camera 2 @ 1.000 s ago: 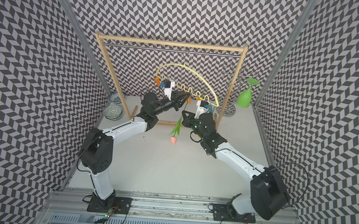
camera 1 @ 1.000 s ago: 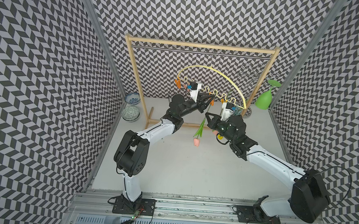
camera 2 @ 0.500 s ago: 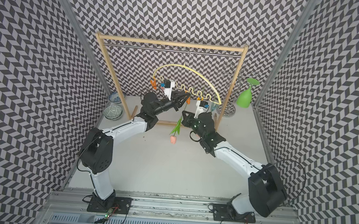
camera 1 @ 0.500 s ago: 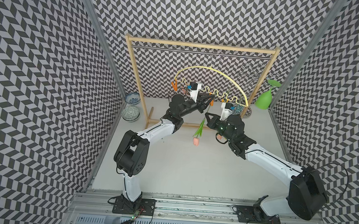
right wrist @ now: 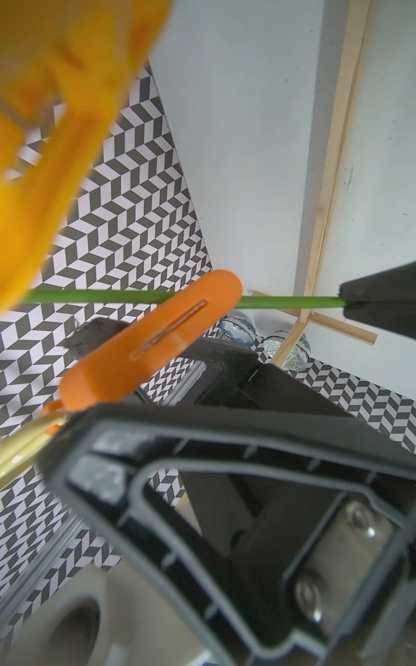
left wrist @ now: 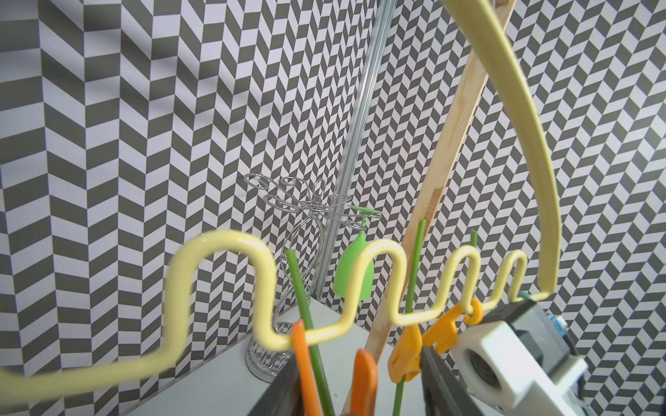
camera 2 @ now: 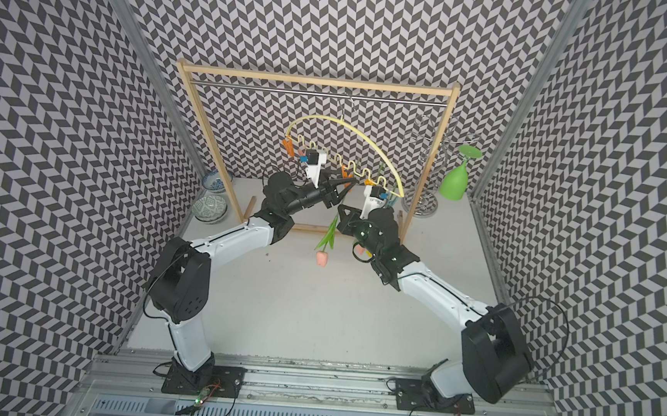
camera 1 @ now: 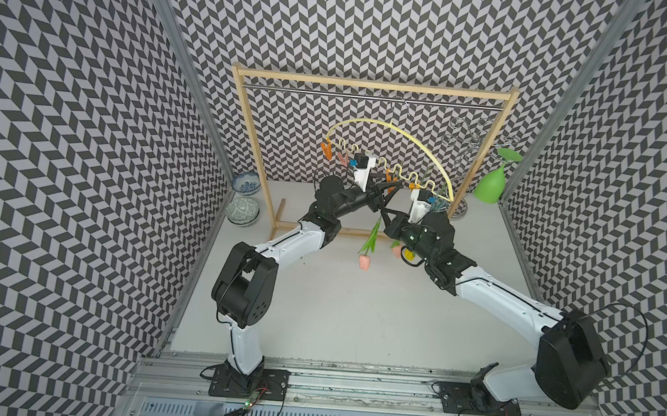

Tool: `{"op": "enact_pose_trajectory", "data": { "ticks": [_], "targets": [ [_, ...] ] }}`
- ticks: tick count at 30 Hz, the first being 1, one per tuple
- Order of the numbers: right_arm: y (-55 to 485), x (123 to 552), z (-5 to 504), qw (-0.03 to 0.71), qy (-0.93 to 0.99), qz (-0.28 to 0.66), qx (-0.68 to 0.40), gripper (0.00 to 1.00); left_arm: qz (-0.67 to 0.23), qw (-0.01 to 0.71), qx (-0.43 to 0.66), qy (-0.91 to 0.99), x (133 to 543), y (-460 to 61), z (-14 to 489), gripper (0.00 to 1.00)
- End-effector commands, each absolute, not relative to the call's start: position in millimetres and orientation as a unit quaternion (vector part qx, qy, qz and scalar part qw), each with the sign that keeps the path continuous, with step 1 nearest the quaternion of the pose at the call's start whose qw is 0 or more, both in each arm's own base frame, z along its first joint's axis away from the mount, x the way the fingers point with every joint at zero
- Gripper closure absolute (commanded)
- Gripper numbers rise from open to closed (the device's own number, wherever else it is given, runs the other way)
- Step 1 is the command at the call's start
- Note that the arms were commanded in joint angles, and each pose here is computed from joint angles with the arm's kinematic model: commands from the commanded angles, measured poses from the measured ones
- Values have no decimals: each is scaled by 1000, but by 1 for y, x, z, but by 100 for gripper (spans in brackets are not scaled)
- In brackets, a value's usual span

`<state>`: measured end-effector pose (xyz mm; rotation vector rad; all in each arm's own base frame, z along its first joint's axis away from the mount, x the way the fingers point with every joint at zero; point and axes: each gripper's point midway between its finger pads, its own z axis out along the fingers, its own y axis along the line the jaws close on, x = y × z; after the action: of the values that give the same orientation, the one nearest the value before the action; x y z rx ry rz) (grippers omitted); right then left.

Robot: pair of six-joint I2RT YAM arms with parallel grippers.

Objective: Dry the flowers on a clothes hanger
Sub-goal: Clamp the flower onto the hanger.

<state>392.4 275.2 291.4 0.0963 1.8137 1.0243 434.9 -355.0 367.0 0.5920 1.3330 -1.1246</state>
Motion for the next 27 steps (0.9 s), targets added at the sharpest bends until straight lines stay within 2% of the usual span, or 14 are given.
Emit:
{"op": "enact_pose_trajectory", "data": {
  "ticks": [1,3,6,8,19,22,24,27],
  "targets": [
    [274,389,319,525,729,439,27,100,-488,596,260,583,433,-357,357,45],
    [273,388,319,524,730,439,27,98,-488,595,261,583,433,-357,356,44],
    [274,383,318,518,732,442,20,84,-489,591,262,586,432,-358,355,41],
    [274,379,318,514,734,443,14,78,-487,589,261,590,433,-359,353,40],
    [283,352,313,474,748,464,-39,68,-481,584,249,604,436,-356,343,36],
    [287,342,313,461,750,471,-61,67,-478,583,244,610,437,-356,338,25],
    [289,338,313,455,753,471,-67,67,-475,579,240,618,440,-354,333,0],
    [287,333,315,452,755,469,-71,67,-468,578,229,628,440,-351,327,0]
  ]
}}
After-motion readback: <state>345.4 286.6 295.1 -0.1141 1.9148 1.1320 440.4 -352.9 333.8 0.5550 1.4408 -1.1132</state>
